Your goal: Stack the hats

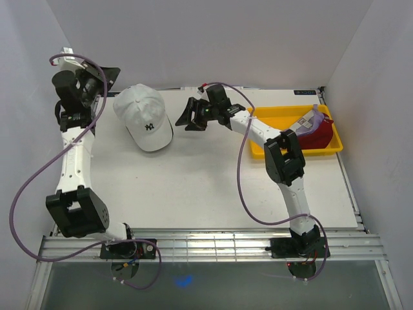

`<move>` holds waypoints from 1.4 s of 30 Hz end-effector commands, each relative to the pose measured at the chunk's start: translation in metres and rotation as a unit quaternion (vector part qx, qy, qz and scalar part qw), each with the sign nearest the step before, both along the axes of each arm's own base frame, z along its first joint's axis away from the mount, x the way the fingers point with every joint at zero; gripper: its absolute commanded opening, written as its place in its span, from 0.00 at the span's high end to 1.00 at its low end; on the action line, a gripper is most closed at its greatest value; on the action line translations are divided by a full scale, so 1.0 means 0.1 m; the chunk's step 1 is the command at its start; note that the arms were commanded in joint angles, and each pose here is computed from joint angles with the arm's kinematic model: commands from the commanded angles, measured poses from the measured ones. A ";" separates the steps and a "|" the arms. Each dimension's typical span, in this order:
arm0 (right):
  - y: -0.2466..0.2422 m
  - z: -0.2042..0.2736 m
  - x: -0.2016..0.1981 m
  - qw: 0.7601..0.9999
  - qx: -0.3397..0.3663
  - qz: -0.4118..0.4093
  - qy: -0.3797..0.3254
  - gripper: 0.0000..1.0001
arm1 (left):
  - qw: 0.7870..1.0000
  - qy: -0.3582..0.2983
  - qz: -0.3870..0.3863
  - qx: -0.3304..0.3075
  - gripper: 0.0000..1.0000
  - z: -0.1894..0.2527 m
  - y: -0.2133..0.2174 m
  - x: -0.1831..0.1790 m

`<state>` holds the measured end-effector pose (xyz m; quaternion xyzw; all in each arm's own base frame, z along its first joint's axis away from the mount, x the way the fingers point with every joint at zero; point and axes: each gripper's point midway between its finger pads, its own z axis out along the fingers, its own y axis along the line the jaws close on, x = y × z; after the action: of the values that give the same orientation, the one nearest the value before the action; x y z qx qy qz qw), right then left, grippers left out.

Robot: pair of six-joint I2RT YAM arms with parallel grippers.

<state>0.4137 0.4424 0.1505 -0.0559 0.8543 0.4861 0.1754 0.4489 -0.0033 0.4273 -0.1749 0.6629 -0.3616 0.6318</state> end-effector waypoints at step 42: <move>0.69 -0.15 0.51 0.990 0.132 0.009 -0.058 0.28 | 0.964 0.199 0.139 0.104 0.85 -2.49 0.20 1.16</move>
<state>0.4690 0.5130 0.1391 -0.0604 0.7681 0.5958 0.2264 0.5760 0.0278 0.2514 -0.2545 0.7116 -0.1740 0.6313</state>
